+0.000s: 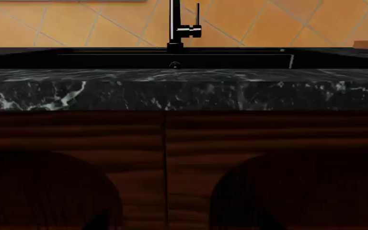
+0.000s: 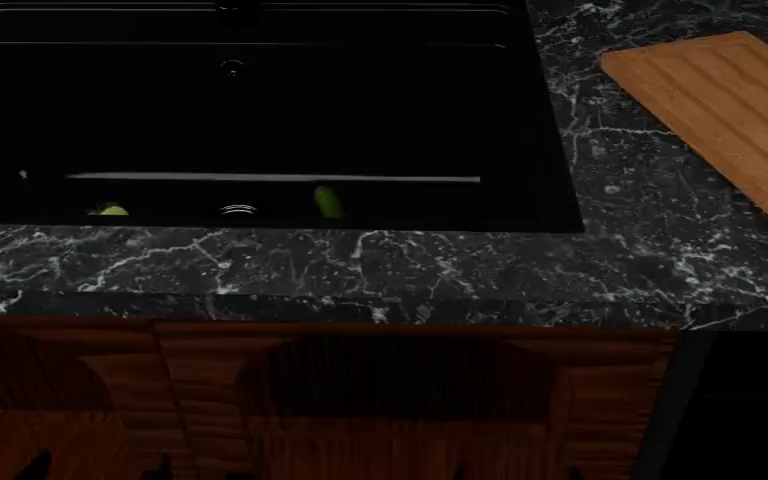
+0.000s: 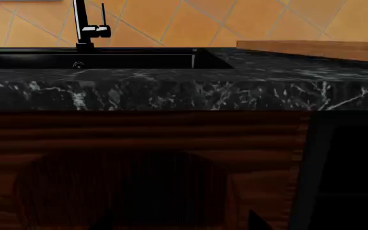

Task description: Pick the vegetables from the sink and place them on the cutting board.

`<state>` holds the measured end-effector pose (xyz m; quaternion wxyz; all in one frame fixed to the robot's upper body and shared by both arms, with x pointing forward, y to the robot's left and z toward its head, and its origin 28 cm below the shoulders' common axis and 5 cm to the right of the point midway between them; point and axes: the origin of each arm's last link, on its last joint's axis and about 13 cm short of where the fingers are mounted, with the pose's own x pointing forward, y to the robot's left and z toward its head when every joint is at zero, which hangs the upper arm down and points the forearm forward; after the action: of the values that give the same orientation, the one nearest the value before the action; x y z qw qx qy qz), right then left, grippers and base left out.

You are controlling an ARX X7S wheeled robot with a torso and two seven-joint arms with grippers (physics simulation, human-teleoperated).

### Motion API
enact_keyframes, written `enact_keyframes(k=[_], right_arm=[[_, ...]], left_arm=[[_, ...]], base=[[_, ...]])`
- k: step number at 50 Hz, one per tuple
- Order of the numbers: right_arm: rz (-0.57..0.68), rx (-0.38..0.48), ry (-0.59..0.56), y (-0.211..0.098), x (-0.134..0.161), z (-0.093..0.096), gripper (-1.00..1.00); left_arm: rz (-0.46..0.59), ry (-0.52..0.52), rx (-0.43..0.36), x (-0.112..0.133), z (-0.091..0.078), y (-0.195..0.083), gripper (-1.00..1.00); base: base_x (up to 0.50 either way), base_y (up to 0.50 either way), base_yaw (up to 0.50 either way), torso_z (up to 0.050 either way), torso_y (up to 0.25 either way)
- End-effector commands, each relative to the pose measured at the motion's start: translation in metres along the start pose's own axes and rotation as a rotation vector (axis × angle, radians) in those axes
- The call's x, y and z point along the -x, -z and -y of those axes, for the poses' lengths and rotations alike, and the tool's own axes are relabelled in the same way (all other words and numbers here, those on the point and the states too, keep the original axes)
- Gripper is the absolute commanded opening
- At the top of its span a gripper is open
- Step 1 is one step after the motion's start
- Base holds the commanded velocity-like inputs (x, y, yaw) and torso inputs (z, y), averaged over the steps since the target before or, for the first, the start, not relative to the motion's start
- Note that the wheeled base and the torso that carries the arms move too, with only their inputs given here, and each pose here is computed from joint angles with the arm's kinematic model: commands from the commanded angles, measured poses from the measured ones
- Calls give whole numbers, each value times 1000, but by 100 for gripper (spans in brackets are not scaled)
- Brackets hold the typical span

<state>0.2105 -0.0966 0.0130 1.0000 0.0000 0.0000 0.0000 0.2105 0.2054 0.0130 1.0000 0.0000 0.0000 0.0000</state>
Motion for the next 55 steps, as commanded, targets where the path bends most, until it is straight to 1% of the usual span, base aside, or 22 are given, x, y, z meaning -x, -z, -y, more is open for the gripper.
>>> enact_keyframes(k=[1,3,4,8,9,10,11,12,17,20,21,22,23,26,32,35,44,45,47,51,54,55], right_arm=[[0,9,0,-2,0,-1,100],[-2,24,8,1,1,0,100],[5,12,12,-1,3,0,100],[27,16,15,-3,4,0,100],[33,9,18,-4,4,1,100],[231,-232,328,85,54,13,100],[29,9,20,-4,4,2,100],[33,16,22,-16,1,-8,100],[22,28,30,-8,-5,-3,100],[26,46,10,0,-10,0,100],[3,109,-1,4,-12,1,100],[3,117,9,8,-14,3,100],[9,99,9,11,-16,6,100],[18,86,4,17,-17,8,100],[25,79,2,28,-22,13,100],[29,70,0,31,-22,12,100],[38,65,7,25,-17,7,100],[37,63,5,24,-17,6,100],[38,63,4,20,-15,5,100],[38,54,8,21,-14,4,100],[41,51,11,12,-12,2,100],[45,50,11,11,-11,2,100]], left_arm=[[0,0,0,-1,0,1,100],[17,-5,-5,1,0,1,100],[26,-1,-3,5,1,-2,100],[29,4,2,10,0,-6,100],[49,12,-51,9,2,-7,100],[58,-153,-179,34,6,80,100],[48,19,-47,11,3,-6,100],[43,13,-47,11,2,-5,100],[49,2,-43,13,3,-8,100],[50,2,-43,14,3,-10,100],[50,2,-45,14,3,-9,100],[50,2,-43,15,3,-10,100],[49,2,-43,14,2,-9,100],[45,-4,-41,14,2,-10,100],[45,-1,-45,13,1,-5,100],[40,-1,-45,12,0,1,100],[35,1,-39,14,2,-6,100],[4,27,-35,15,3,-6,100],[-25,48,23,14,3,-5,100],[-29,45,32,14,4,-9,100],[-18,42,-15,15,4,-8,100],[2,43,-57,15,4,-8,100]], base=[[0,0,0,0,0],[0,0,0,0,0],[0,0,0,0,0],[0,0,0,0,0],[0,0,0,0,0],[0,0,0,0,0],[0,0,0,0,0],[0,0,0,0,0],[0,0,0,0,0],[0,0,0,0,0],[31,500,0,0,0],[27,500,0,0,0],[27,500,0,0,0],[30,500,0,0,0],[33,500,0,0,0],[30,500,0,0,0],[32,500,0,0,0],[31,500,0,0,0],[33,500,0,0,0],[31,500,0,0,0],[27,500,0,0,0],[31,500,0,0,0]])
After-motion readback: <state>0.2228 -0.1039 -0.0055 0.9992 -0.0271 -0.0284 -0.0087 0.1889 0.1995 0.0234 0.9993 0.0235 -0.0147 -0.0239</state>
